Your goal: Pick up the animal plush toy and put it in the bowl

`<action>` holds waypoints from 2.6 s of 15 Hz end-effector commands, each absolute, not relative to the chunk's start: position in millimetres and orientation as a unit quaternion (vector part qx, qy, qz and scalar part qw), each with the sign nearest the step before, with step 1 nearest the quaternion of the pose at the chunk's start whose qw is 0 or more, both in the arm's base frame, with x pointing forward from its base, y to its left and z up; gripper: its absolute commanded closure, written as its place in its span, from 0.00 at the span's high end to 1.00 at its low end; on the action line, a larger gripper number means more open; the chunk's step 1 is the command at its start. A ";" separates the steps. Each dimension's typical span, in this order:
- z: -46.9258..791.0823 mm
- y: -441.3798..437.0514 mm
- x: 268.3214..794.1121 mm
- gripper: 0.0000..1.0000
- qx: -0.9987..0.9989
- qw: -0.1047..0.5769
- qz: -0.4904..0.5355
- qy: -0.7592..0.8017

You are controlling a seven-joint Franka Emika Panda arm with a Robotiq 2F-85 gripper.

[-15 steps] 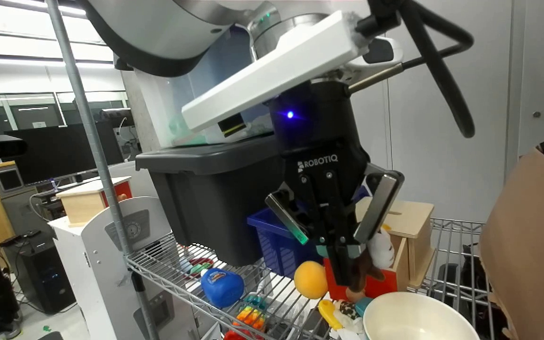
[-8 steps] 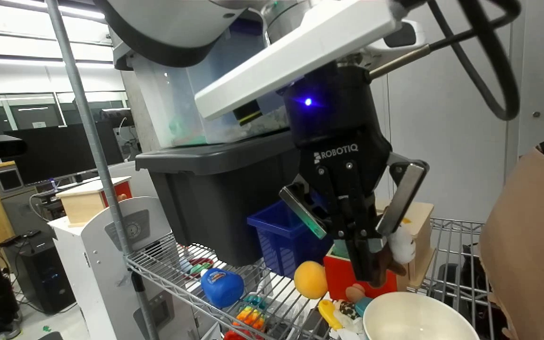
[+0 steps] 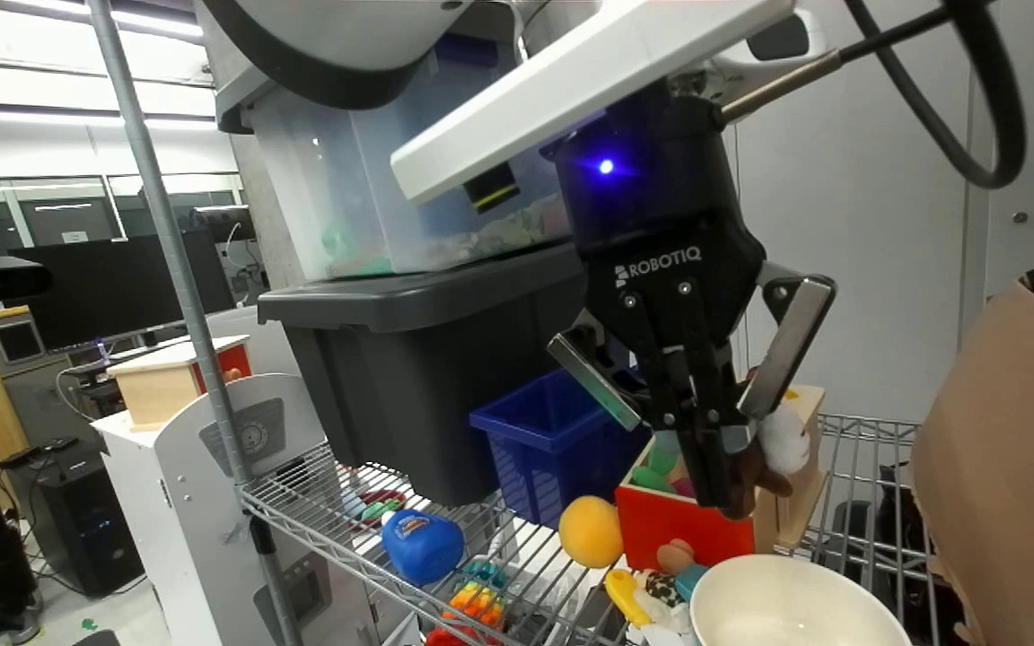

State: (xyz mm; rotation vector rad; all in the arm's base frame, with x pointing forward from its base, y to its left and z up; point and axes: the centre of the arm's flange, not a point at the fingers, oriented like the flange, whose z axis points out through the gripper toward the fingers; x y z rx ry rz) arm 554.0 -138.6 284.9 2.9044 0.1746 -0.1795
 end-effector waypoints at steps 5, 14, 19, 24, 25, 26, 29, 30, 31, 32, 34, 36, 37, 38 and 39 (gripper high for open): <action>293.4 -144.3 568.1 0.01 0.989 0.107 -0.034 0.099; 284.4 -149.9 575.1 0.01 0.989 0.089 -0.004 0.116; 275.1 -163.7 575.0 0.01 0.990 0.080 -0.001 0.115; 271.9 -173.3 581.0 0.01 0.989 0.077 -0.007 0.122; 270.9 -174.9 582.9 0.01 0.989 0.078 -0.007 0.123; 270.9 -176.3 584.7 0.01 0.989 0.077 -0.007 0.124; 271.7 -179.3 590.9 0.01 0.989 0.080 -0.007 0.128; 271.9 -179.9 593.9 0.01 0.988 0.081 -0.006 0.131; 272.2 -180.0 595.7 0.01 0.988 0.081 -0.006 0.133; 272.1 -179.7 598.2 0.01 0.988 0.082 -0.005 0.135; 272.4 -177.9 602.7 0.01 0.987 0.082 -0.002 0.139; 273.1 -176.0 606.8 0.01 0.986 0.083 0.000 0.142; 274.3 -174.8 608.1 0.01 0.986 0.083 0.001 0.143; 274.4 -173.1 610.4 0.01 0.986 0.083 0.002 0.145; 274.2 -171.7 612.3 0.12 0.986 0.083 0.002 0.147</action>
